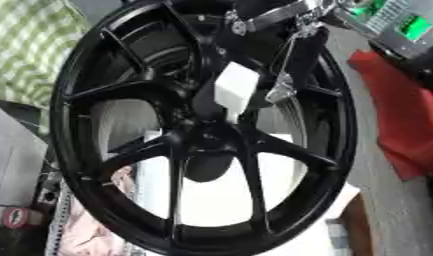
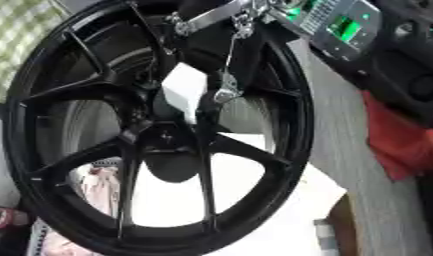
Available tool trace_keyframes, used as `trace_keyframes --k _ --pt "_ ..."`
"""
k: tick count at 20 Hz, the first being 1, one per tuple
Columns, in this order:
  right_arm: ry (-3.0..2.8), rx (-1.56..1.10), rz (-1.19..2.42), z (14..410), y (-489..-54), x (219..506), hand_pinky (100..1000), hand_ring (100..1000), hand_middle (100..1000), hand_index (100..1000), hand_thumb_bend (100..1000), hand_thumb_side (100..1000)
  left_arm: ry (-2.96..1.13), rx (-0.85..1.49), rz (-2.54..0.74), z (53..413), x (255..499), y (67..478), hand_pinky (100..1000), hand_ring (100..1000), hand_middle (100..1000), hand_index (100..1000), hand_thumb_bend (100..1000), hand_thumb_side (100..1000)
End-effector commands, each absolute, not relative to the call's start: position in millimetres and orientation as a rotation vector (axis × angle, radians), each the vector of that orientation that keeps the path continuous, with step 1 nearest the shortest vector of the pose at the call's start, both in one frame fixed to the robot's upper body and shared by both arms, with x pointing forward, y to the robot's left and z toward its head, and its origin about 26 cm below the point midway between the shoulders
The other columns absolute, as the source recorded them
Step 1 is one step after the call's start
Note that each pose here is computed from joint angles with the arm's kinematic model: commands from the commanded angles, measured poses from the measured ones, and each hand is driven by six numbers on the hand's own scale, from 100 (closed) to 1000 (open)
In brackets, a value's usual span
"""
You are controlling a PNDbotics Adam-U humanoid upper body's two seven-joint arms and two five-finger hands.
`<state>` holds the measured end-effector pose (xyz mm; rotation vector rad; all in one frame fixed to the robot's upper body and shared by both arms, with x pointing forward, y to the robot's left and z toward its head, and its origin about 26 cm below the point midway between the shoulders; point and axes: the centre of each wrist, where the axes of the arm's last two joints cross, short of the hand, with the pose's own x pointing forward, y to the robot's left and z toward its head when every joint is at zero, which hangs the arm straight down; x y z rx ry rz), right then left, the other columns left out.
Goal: Pull the pin out of the wheel hub.
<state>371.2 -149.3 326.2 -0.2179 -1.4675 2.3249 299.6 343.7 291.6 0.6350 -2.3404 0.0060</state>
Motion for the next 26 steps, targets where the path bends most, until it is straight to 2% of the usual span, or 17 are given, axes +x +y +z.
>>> trace_keyframes --k 1,5,17,26 --pt "-1.515 -0.23 2.305 341 -153 366 858 809 515 591 199 145 -2.371 0.654 0.009 302 296 346 733 812 803 858 241 974" --pt "-1.521 -0.217 2.285 344 -154 363 854 801 493 570 200 143 -2.369 0.656 0.011 302 296 346 733 812 803 858 241 974" --pt "-1.533 -0.16 2.233 354 -154 358 846 769 448 530 320 100 -2.366 0.666 0.023 301 296 348 734 812 802 858 245 971" --pt "-1.576 -0.119 2.162 371 -161 355 848 758 435 523 317 100 -2.363 0.674 0.027 301 295 349 735 812 802 858 245 970"
